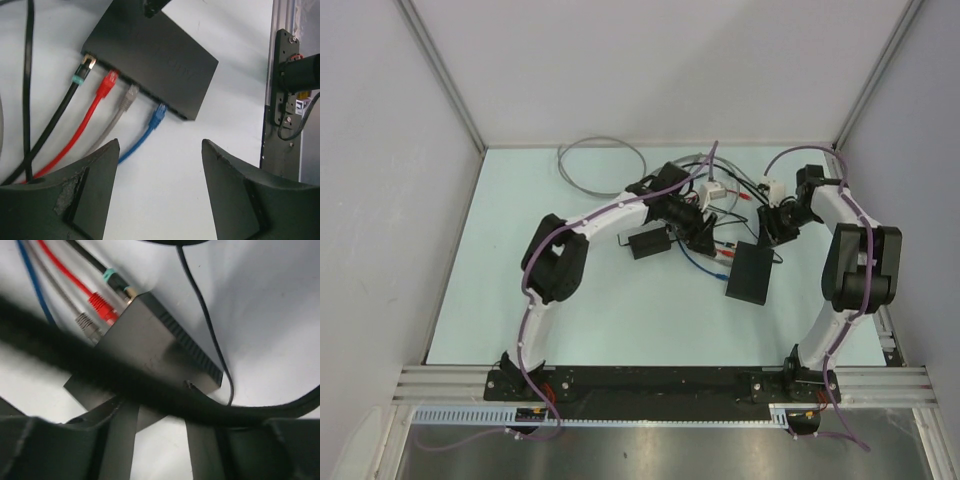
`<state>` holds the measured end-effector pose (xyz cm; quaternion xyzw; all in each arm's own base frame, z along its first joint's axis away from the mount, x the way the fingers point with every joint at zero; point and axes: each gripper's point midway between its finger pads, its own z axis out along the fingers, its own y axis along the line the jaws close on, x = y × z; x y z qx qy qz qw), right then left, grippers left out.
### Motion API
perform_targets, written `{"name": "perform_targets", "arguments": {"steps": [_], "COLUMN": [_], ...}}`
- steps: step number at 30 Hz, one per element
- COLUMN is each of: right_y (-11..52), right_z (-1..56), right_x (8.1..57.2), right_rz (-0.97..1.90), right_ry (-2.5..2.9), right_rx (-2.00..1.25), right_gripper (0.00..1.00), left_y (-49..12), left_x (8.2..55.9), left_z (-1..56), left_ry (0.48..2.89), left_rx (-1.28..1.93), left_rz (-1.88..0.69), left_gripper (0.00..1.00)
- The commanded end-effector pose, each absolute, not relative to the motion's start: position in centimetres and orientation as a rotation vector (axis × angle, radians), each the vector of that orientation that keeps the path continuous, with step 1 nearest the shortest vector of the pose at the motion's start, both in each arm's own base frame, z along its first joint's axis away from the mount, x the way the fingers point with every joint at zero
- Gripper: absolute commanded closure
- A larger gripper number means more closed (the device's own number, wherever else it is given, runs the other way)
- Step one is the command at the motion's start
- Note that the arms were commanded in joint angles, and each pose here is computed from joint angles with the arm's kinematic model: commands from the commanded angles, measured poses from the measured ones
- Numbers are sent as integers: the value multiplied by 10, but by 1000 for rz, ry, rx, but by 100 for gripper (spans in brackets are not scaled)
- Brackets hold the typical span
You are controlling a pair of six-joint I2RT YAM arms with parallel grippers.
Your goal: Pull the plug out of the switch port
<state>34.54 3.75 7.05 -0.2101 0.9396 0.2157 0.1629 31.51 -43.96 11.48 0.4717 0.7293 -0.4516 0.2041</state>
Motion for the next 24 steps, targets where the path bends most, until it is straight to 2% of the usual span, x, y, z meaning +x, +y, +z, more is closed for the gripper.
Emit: {"name": "perform_targets", "arguments": {"steps": [1, 14, 21, 24], "right_y": [47, 101, 78, 64], "right_z": [48, 12, 52, 49], "right_x": [369, 348, 365, 365], "right_rz": [506, 554, 503, 455], "right_ry": [2697, 2745, 2585, 2570], "right_rx": [-641, -925, -960, -1039], "right_gripper": [53, 54, 52, 51], "left_y": [-406, -351, -341, -341], "left_x": [310, 282, 273, 273], "left_z": [168, 187, 183, 183], "left_ry": [1965, 1971, 1985, 1985], "left_rx": [1251, 1211, 1214, 1214], "left_rz": [-1251, -1151, -1131, -1135], "left_gripper": [27, 26, 26, 26]}}
